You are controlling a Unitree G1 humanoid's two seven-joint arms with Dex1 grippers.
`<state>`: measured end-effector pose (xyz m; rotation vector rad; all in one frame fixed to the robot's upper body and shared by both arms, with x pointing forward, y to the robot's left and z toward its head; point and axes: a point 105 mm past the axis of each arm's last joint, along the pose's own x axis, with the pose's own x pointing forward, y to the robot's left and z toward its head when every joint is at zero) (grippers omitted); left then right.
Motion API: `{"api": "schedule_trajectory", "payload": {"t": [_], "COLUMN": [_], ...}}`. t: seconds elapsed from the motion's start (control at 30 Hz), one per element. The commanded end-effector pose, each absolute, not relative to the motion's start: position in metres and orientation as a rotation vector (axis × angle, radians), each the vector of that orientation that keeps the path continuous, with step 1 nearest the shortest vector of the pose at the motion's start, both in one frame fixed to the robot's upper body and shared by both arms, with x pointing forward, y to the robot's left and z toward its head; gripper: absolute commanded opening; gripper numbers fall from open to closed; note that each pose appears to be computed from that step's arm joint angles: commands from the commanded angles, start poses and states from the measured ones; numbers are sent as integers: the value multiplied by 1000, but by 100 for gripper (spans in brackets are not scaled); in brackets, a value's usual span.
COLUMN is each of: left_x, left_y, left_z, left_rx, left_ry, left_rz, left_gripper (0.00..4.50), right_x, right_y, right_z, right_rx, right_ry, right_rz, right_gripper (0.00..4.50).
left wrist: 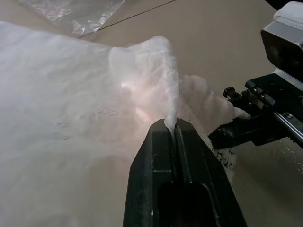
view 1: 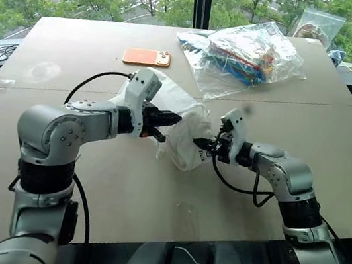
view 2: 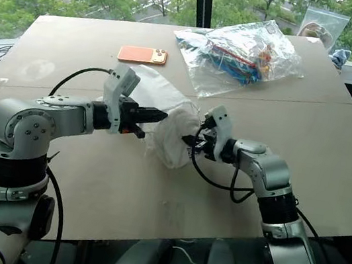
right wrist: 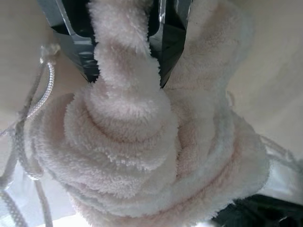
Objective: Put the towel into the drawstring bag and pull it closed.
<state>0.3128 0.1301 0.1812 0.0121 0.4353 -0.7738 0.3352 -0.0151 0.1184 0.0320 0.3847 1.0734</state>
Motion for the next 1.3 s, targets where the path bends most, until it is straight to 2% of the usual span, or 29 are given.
{"api": "schedule_trajectory", "payload": {"t": [0.03,0.3,0.53,0.7,0.83,1.0,1.1,1.3], "left_x": [304,290,286,288,299,311,308,282], "left_y": [122,122,131,132,141,150,139,100], "left_z": [184,168,160,160,168,176,183,205], "left_rx": [74,124,131,94,46,-21,-36,-78], "left_ry": [393,423,445,442,440,423,405,389], "left_rz": [-821,-852,-834,-832,-795,-781,-834,-1067], "left_gripper": [0,0,0,0,0,0,0,0], "right_x": [337,349,370,365,356,348,349,340], "right_y": [-1,20,9,12,10,-3,-3,32], "right_z": [121,125,147,158,167,186,190,186], "right_rx": [-92,48,421,549,616,813,858,715], "right_ry": [340,352,329,307,286,238,232,173], "right_rz": [1090,1072,1000,1048,1101,1147,1135,1116], "right_gripper": [4,4,4,3,3,3,3,3]}}
